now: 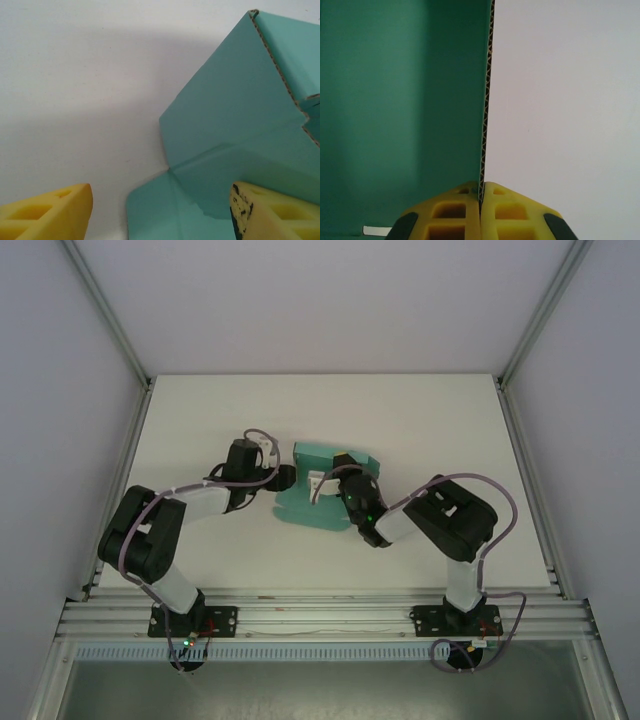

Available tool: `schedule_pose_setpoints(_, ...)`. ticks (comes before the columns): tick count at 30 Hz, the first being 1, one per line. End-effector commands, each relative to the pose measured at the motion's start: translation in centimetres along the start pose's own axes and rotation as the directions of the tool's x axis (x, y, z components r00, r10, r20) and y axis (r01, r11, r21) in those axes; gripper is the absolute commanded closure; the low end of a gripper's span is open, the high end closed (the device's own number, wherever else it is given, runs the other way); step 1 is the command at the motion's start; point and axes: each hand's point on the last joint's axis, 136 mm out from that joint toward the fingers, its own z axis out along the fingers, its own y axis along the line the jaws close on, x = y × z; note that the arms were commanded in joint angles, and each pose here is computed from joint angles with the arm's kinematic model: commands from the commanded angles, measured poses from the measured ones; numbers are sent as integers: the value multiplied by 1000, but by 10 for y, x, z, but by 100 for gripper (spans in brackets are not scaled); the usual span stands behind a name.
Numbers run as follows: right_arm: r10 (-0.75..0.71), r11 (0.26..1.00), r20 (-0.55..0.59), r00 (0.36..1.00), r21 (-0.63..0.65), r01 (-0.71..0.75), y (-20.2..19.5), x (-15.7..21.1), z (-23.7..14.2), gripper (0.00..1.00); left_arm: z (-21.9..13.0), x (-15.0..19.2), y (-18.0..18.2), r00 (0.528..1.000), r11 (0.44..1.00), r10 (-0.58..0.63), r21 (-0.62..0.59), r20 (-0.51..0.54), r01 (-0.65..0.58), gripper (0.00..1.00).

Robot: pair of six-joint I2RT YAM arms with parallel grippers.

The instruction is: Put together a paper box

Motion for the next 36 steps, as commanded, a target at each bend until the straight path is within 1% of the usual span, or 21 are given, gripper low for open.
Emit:
schedule_pose_setpoints(1, -10, 998, -17, 1000, -65, 9, 17, 5, -1, 100, 5, -17, -4, 993, 998, 69, -3, 91, -69, 30)
schedule_pose_setpoints(5, -10, 995, -6, 1000, -99, 9, 24, 3, 0, 100, 8, -30, -11, 980, 995, 95, 5, 175, -97, 35)
schedule_pose_setpoints(7, -5, 994, -1, 1000, -114, 4, 26, 2, 0, 100, 11, -33, -15, 976, 993, 110, 26, 188, -117, 35)
schedule_pose_setpoints(13, 18, 990, 11, 1000, -137, -16, 27, -1, 0, 100, 26, -31, -24, 978, 988, 125, 68, 168, -138, 38)
schedule_pose_setpoints(17, 14, 989, 23, 1000, -149, -11, 28, -3, -1, 100, 36, -32, -22, 980, 989, 129, 50, 153, -138, 39)
schedule_pose_setpoints(20, 30, 984, 25, 999, -175, -25, 31, -4, -2, 100, 42, -35, -24, 981, 988, 137, 45, 140, -145, 43)
schedule_pose_setpoints(22, 37, 978, 24, 999, -205, -31, 35, -4, -2, 100, 45, -35, -25, 982, 988, 144, 44, 126, -150, 48)
schedule_pose_setpoints(24, 43, 973, 25, 999, -227, -36, 38, -5, -2, 100, 48, -36, -22, 982, 988, 145, 28, 120, -149, 57)
schedule_pose_setpoints(28, 51, 972, 17, 999, -231, -45, 38, -6, 0, 100, 50, -36, -18, 982, 988, 154, -2, 113, -155, 71)
schedule_pose_setpoints(30, 74, 972, 7, 997, -225, -70, 35, -5, 0, 100, 50, -36, -11, 981, 988, 151, -52, 121, -146, 83)
schedule_pose_setpoints(31, 90, 971, -1, 996, -223, -88, 32, -5, 0, 100, 49, -37, -8, 980, 986, 153, -81, 126, -144, 86)
schedule_pose_setpoints(33, 135, 964, -24, 991, -229, -137, 29, -4, -1, 100, 49, -35, -3, 979, 980, 162, -137, 126, -145, 95)
schedule_pose_setpoints(34, 169, 957, -36, 985, -232, -173, 26, -5, -3, 97, 49, -33, -1, 977, 976, 170, -161, 127, -149, 100)
schedule_pose_setpoints(35, 207, 950, -48, 977, -231, -212, 24, -5, -5, 92, 49, -31, -1, 976, 973, 176, -175, 127, -152, 100)
schedule_pose_setpoints(36, 245, 940, -57, 968, -231, -252, 21, -6, -8, 84, 49, -28, -1, 975, 970, 187, -182, 121, -163, 100)
